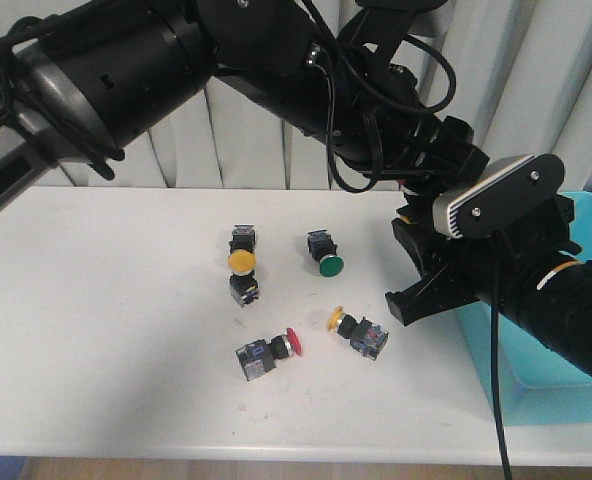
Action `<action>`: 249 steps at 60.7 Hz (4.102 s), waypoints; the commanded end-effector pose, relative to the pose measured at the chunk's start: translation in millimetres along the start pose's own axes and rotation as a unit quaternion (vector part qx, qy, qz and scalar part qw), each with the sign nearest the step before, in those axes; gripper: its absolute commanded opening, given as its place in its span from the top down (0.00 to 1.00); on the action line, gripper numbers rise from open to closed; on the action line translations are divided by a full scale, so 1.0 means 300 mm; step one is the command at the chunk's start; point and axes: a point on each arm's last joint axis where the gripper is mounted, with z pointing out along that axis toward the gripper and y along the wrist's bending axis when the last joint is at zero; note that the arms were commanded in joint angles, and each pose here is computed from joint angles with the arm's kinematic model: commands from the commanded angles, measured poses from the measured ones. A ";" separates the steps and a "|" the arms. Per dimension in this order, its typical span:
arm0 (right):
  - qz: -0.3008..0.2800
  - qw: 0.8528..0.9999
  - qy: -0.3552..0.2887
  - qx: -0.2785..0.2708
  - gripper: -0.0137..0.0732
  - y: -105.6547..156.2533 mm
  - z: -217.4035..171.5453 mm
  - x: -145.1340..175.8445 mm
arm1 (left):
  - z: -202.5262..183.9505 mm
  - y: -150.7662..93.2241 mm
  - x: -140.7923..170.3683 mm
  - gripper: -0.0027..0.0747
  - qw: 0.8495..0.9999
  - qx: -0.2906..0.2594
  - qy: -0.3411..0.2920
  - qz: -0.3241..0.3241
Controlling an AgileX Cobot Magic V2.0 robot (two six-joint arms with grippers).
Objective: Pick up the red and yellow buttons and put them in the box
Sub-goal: 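Grasp the red button with the right gripper and open the left gripper, then lower the red button into the blue box and open the right gripper, then move the left gripper down to the yellow-capped button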
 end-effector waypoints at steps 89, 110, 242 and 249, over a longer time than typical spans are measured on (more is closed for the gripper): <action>0.234 0.919 0.240 0.205 0.78 -0.486 0.299 0.360 | -0.552 0.078 0.206 0.62 0.886 -0.445 0.000 0.127; 0.253 0.911 0.281 0.165 0.50 -0.465 0.360 0.490 | -0.552 0.078 0.207 0.62 0.887 -0.445 -0.002 0.123; 0.075 0.987 -0.071 0.124 0.24 -0.258 -0.280 -0.127 | 0.098 0.576 0.322 0.21 0.915 -0.365 -0.038 -0.170; 0.076 0.987 -0.071 0.124 0.24 -0.258 -0.280 -0.127 | 0.134 0.598 0.349 0.21 0.915 -0.357 -0.025 -0.185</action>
